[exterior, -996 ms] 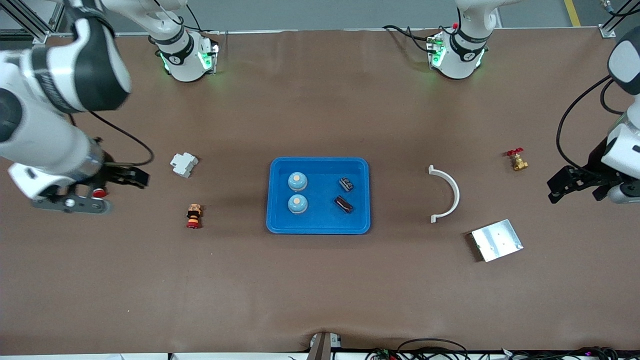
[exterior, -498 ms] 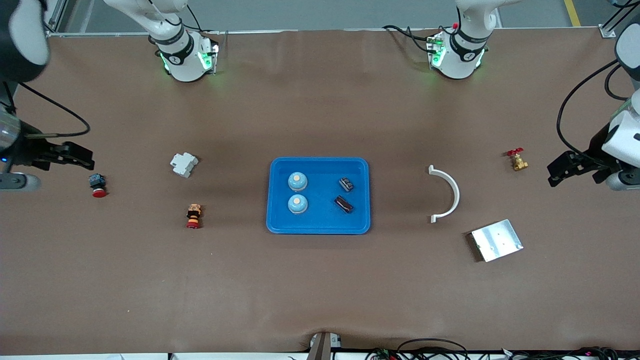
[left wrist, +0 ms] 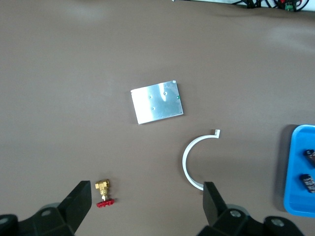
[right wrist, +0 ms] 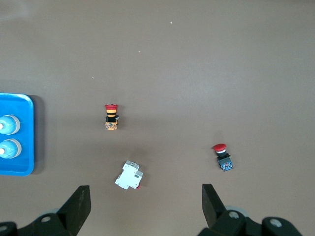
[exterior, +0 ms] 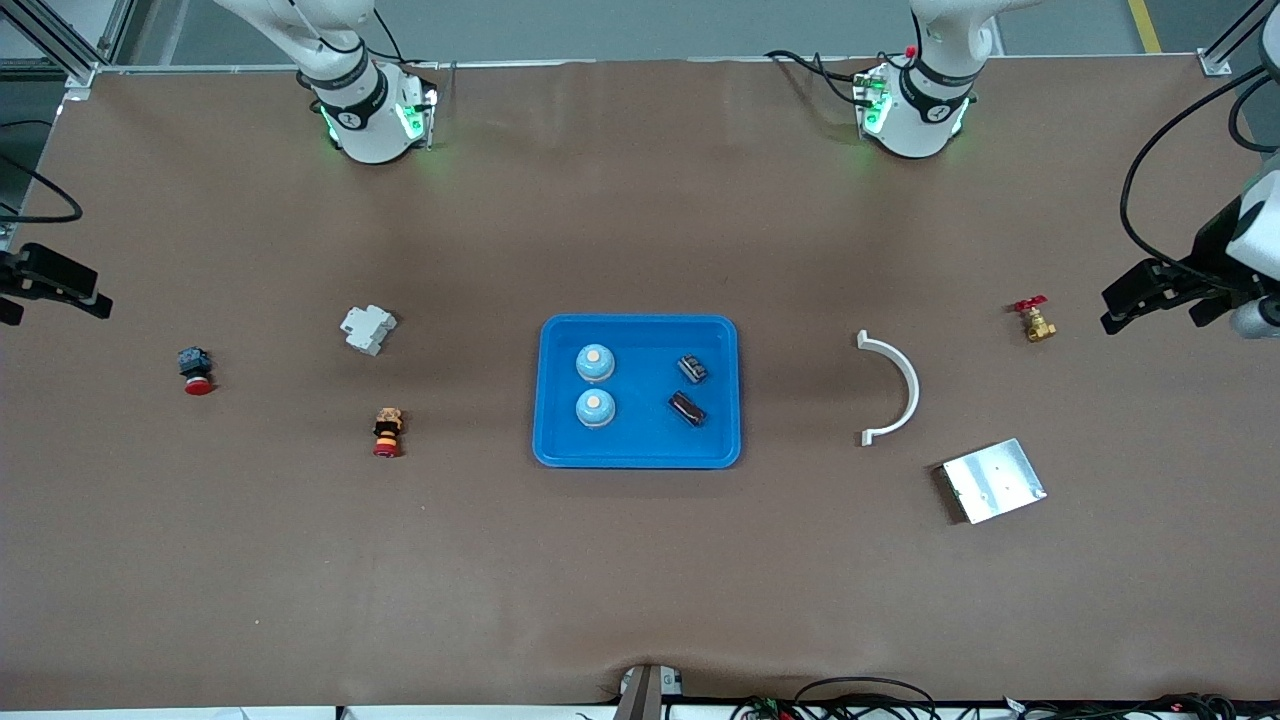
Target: Place electrolytic capacitor and blue bell in tray
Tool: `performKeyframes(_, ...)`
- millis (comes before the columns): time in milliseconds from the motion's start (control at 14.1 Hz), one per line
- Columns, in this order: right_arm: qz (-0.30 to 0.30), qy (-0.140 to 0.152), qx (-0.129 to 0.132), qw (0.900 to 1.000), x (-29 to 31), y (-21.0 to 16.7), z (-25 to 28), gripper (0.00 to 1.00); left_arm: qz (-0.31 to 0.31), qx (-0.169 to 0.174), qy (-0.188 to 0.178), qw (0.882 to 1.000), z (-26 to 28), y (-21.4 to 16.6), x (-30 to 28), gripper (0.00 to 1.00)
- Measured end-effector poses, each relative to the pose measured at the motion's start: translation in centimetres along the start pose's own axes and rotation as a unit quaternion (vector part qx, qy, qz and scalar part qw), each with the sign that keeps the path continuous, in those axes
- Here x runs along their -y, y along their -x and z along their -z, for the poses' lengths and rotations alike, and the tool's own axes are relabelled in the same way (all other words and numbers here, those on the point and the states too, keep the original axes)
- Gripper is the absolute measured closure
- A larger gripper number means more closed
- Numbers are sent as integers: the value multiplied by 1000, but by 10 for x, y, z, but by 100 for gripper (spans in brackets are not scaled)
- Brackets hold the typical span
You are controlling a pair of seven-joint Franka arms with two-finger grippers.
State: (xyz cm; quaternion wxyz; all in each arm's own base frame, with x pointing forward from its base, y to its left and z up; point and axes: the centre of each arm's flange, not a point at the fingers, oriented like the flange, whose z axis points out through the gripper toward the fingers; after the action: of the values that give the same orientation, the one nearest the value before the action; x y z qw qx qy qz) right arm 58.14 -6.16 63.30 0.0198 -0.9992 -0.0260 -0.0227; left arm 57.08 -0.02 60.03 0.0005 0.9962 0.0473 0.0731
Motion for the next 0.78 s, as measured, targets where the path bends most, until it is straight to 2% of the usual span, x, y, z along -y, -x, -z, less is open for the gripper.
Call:
performKeyframes(142, 3, 3, -8, 1000, 6, 8, 15, 0, 10, -3, 0, 1000, 16, 7, 9, 0)
performKeyframes(427, 6, 5, -1, 1000, 15, 27, 33, 0, 20, -7, 0, 1000, 31, 15, 18, 0)
performKeyframes(782, 0, 5, 10, 1000, 23, 37, 38, 0, 16, 14, 5, 1000, 19, 17, 15, 0)
